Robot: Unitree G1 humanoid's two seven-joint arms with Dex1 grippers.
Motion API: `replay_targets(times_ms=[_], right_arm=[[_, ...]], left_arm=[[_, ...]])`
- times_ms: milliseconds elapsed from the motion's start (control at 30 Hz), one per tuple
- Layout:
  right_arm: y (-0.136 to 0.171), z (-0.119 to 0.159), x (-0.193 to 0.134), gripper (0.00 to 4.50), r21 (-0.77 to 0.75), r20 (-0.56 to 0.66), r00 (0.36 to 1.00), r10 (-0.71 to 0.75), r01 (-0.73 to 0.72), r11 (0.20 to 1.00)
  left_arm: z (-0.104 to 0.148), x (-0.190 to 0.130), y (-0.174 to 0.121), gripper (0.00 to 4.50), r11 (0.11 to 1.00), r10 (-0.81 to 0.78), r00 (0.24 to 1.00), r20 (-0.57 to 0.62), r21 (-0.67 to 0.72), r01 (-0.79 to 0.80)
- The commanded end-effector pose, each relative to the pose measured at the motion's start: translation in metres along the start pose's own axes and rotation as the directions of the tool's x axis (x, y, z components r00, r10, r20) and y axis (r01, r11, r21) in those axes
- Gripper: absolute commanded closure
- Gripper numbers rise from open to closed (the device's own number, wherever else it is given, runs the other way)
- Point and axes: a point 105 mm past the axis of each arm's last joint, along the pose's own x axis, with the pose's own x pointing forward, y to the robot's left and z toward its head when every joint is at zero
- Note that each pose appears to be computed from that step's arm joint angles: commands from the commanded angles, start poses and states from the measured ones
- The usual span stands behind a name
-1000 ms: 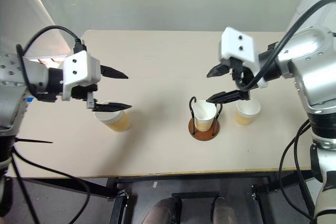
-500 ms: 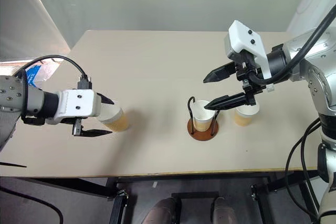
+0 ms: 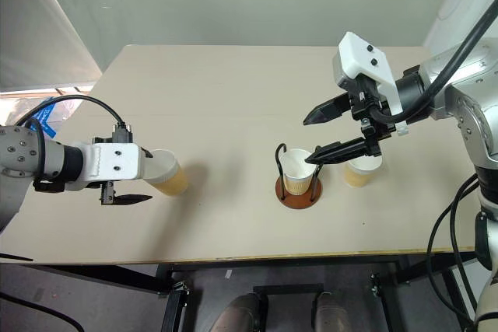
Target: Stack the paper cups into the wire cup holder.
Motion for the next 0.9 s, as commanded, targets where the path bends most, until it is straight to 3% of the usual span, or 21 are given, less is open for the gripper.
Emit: replay_targets(times_ms=[33, 133, 233, 600, 900], right_arm=[[0.002, 0.01, -0.006, 0.82, -0.038, 0.006, 1.0, -0.012, 0.012, 0.999], [0.002, 0.01, -0.007, 0.82, -0.035, 0.004, 1.0, -0.017, 0.017, 0.999], [0.002, 0.009, -0.007, 0.78, -0.032, 0.003, 1.0, -0.022, 0.022, 0.999], [0.003, 0.007, -0.006, 0.78, -0.008, 0.011, 0.999, -0.037, 0.037, 0.999], [0.003, 0.006, -0.007, 0.78, -0.001, 0.02, 0.998, -0.053, 0.053, 0.999]], left_arm=[[-0.006, 0.001, 0.003, 0.0, 1.0, 0.029, 0.999, -0.023, 0.009, -0.028], [-0.008, 0.006, 0.001, 0.0, 1.0, 0.019, 1.0, -0.022, 0.01, -0.019], [-0.007, 0.012, 0.0, 0.63, 1.0, 0.013, 1.0, -0.008, 0.013, -0.013], [-0.002, 0.025, 0.001, 4.46, 0.999, -0.042, 0.997, 0.059, 0.031, 0.041], [0.019, 0.014, -0.001, 4.49, 0.991, -0.127, 0.972, 0.2, -0.005, 0.13]])
